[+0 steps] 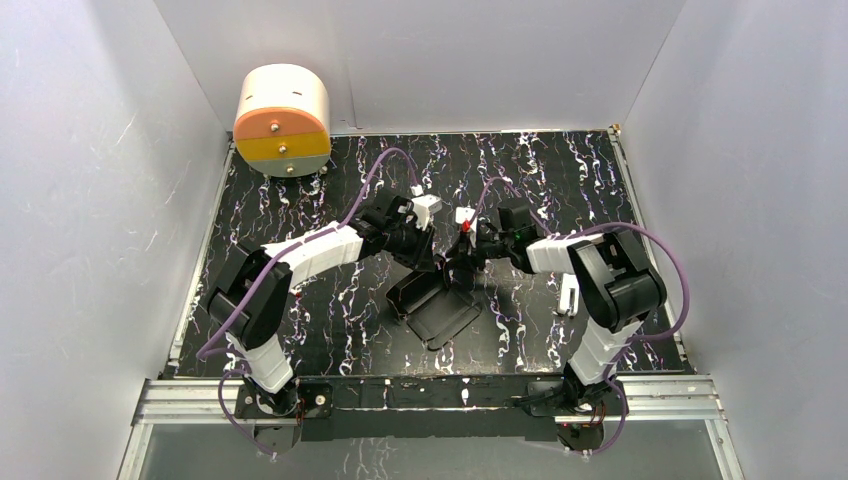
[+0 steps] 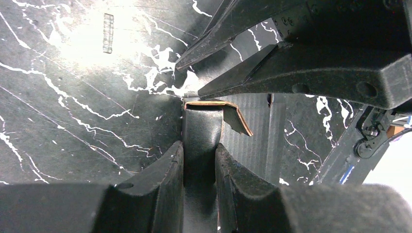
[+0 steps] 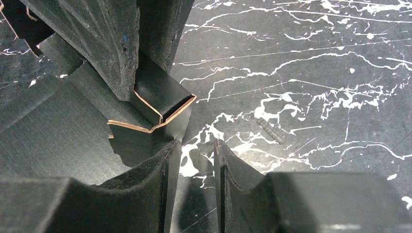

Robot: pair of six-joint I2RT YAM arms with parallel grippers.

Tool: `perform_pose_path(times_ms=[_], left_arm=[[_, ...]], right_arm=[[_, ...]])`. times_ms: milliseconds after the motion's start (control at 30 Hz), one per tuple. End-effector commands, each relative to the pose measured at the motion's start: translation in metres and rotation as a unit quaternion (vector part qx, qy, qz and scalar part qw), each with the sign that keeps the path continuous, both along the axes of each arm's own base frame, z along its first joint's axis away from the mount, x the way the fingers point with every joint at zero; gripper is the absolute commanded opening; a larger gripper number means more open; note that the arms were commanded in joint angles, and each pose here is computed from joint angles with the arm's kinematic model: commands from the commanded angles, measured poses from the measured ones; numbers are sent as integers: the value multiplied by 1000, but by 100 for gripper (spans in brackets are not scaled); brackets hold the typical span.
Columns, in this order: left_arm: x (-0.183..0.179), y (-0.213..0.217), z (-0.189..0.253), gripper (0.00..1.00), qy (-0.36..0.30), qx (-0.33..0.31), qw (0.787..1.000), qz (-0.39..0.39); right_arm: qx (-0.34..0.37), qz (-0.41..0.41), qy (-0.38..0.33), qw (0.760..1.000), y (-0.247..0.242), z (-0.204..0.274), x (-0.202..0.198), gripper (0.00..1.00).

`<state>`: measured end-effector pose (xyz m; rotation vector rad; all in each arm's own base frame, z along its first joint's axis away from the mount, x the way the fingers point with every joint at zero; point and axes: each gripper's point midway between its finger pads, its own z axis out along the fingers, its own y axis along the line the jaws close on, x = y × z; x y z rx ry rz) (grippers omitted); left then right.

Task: Fold the paper box
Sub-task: Fold the paper box at the center of the board.

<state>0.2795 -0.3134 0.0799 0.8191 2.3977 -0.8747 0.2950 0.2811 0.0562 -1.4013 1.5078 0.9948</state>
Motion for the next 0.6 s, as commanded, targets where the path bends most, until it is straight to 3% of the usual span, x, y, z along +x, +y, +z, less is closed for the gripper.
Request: perform_pose_path(times_ms=[0, 567], left_arm=[[9, -11, 27, 8, -40, -27, 999, 1], [7, -9, 32, 7, -60, -31, 998, -11]], right_arm=[[32, 48, 16, 998, 13, 20, -37, 42], [33, 52, 34, 998, 9, 29, -65, 46]])
